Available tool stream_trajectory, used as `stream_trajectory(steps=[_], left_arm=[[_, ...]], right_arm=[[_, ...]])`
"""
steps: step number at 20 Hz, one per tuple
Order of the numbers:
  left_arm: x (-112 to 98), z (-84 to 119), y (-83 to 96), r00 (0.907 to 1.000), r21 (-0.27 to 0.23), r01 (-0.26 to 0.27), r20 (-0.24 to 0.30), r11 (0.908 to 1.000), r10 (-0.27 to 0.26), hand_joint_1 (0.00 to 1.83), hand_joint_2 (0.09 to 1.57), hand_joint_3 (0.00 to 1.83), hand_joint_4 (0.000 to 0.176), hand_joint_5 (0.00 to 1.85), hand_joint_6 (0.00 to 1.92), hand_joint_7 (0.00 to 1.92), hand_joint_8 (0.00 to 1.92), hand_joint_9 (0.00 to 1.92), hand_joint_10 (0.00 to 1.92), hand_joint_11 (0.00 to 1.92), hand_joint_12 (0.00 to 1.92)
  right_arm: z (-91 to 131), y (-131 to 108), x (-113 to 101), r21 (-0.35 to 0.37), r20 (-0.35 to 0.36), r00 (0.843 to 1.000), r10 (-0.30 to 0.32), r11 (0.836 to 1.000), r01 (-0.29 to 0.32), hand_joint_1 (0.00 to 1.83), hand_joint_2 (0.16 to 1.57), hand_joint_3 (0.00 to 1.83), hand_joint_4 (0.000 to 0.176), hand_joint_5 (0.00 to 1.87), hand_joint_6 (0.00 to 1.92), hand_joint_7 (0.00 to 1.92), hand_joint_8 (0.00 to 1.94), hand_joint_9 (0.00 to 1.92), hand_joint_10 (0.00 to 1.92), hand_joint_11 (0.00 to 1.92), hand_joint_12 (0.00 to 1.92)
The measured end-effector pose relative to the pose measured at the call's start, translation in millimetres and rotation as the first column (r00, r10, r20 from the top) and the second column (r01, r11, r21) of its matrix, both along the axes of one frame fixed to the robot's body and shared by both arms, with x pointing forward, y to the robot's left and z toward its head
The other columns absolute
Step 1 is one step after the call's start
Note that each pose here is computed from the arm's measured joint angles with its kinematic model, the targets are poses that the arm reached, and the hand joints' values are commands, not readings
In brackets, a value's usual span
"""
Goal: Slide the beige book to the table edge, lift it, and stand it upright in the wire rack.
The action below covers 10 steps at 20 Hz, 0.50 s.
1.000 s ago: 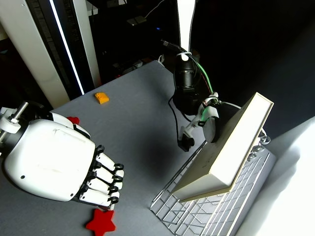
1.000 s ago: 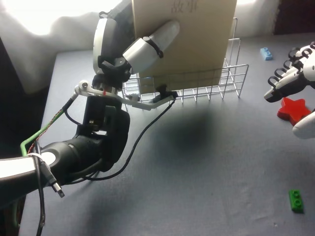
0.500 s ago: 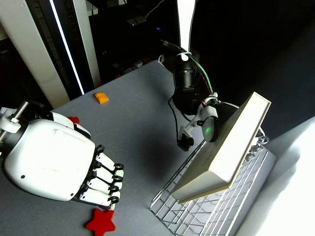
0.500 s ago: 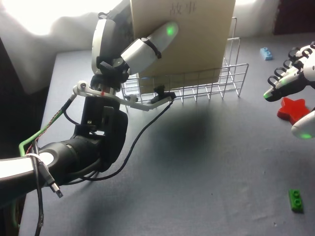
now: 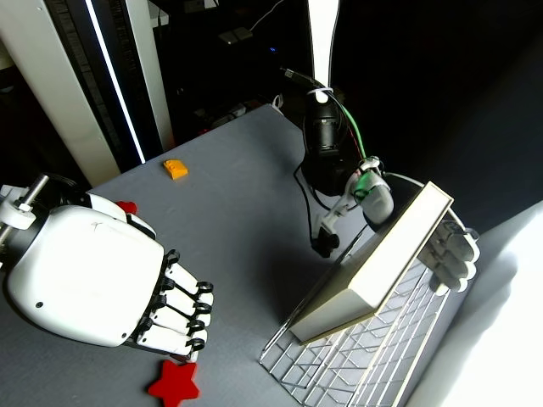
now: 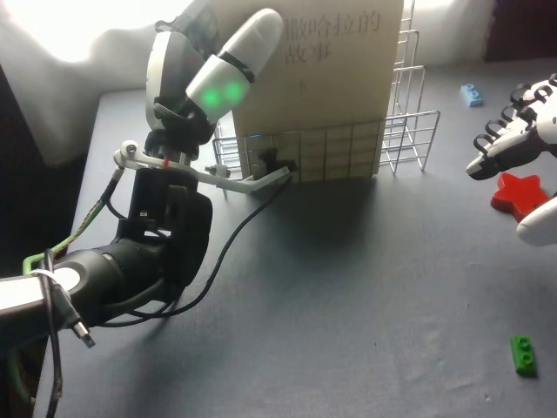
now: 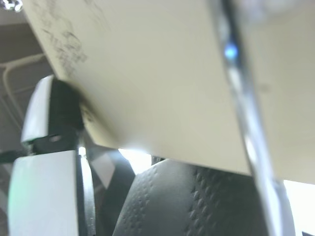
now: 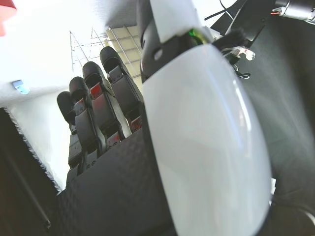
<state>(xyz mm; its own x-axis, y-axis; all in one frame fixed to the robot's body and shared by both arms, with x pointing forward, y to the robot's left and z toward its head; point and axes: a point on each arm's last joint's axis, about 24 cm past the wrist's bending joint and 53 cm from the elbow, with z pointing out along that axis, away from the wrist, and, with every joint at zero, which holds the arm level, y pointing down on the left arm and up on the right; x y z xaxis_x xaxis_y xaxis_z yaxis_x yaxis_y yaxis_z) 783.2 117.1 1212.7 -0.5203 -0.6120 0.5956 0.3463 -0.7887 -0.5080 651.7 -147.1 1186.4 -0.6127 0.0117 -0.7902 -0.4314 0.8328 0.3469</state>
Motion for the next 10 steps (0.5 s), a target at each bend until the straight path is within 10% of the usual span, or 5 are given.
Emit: stream_trajectory(steps=[10], left_arm=[[-2.6, 15.4, 36.5, 0.9999, 0.014, -0.014, 0.003, 0.9998, 0.014, 0.51, 0.99, 0.00, 0.000, 0.10, 0.00, 0.03, 0.00, 0.01, 0.00, 0.00, 0.20]], right_arm=[[1.0, 1.9, -0.8, 0.003, 0.004, 1.000, 0.004, 1.000, -0.004, 0.21, 1.19, 0.00, 0.000, 0.27, 0.00, 0.26, 0.00, 0.25, 0.00, 0.00, 0.64]])
